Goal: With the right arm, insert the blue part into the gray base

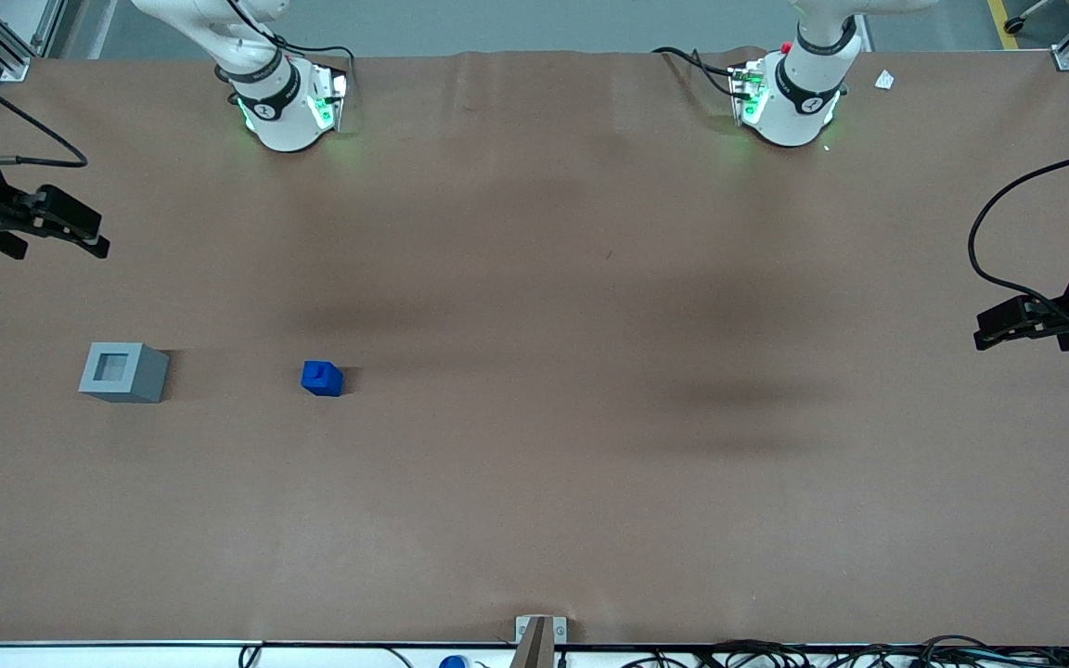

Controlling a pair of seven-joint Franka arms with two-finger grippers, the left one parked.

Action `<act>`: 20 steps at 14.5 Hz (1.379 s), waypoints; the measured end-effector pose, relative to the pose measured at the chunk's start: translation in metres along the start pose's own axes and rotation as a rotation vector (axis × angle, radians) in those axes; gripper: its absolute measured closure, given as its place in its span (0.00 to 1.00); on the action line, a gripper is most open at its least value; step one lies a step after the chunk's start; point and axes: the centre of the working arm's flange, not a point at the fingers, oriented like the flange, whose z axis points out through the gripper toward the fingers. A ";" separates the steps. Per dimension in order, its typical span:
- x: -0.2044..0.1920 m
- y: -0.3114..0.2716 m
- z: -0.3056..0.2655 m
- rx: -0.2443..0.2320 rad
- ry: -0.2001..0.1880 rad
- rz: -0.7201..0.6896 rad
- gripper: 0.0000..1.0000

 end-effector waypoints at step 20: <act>0.040 -0.118 0.215 0.031 0.042 0.062 0.00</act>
